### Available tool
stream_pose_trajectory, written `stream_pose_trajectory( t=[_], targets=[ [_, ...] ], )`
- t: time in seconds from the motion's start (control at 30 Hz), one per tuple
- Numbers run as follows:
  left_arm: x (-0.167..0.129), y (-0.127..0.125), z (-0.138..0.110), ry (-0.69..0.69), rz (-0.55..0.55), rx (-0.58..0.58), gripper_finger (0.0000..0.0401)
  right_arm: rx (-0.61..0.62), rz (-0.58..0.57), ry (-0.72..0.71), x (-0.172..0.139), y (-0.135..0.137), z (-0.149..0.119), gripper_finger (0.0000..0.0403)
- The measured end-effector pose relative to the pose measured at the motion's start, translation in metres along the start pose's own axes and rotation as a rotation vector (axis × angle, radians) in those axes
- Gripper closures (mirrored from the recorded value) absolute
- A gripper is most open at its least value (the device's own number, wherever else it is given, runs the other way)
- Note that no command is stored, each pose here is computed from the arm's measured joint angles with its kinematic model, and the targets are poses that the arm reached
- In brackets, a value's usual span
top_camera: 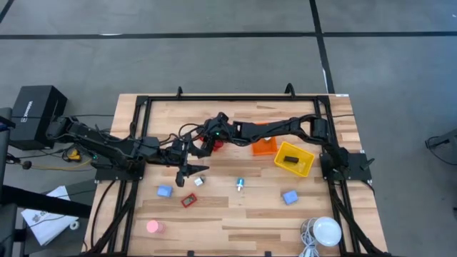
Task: Pick & Place Office items
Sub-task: Put the blue hourglass into the red bin, then put the blue white charger adapter into the orange bin
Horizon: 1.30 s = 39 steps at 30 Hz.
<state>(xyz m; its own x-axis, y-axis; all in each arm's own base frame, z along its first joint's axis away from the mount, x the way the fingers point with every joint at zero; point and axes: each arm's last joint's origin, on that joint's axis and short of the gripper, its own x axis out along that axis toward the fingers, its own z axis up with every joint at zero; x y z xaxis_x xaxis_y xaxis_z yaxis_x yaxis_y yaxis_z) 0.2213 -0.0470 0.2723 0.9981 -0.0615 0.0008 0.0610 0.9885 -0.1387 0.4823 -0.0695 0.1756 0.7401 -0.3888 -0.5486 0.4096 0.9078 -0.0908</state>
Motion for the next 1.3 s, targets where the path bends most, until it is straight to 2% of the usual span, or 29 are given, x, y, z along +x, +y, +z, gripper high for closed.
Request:
stream_pose_trajectory(
  t=[0.23,0.63,0.77,0.87,0.97,1.07,1.17,1.3],
  targets=[
    [0.0,0.0,0.0,-0.002,0.0,0.0,0.0187,-0.019,0.004,0.047,-0.013,0.001,0.014,0.0188],
    [0.0,0.0,0.0,-0.001,0.003,0.0,0.0187,-0.104,-0.022,0.324,-0.038,-0.005,0.028,0.0191],
    [0.0,0.0,0.0,-0.001,0.003,0.008,0.0187,-0.129,-0.053,0.436,-0.046,-0.007,0.022,0.0191],
    [0.0,-0.001,0.003,-0.029,-0.002,0.069,0.0187,-0.153,-0.128,0.497,-0.054,-0.008,0.017,0.019],
    [-0.005,-0.006,0.012,-0.098,-0.028,0.112,0.0187,-0.169,-0.195,0.516,-0.056,-0.007,0.014,0.0192],
    [-0.012,-0.012,0.016,-0.119,-0.05,0.139,0.0187,-0.167,-0.196,0.507,-0.054,-0.007,0.014,0.0194],
    [-0.018,-0.013,0.022,-0.153,-0.018,0.175,0.0187,-0.174,-0.188,0.497,-0.053,-0.006,0.014,0.0195],
    [-0.028,-0.008,0.033,-0.208,0.062,0.161,0.0187,-0.195,-0.176,0.469,-0.051,-0.005,0.017,0.0194]
  ],
)
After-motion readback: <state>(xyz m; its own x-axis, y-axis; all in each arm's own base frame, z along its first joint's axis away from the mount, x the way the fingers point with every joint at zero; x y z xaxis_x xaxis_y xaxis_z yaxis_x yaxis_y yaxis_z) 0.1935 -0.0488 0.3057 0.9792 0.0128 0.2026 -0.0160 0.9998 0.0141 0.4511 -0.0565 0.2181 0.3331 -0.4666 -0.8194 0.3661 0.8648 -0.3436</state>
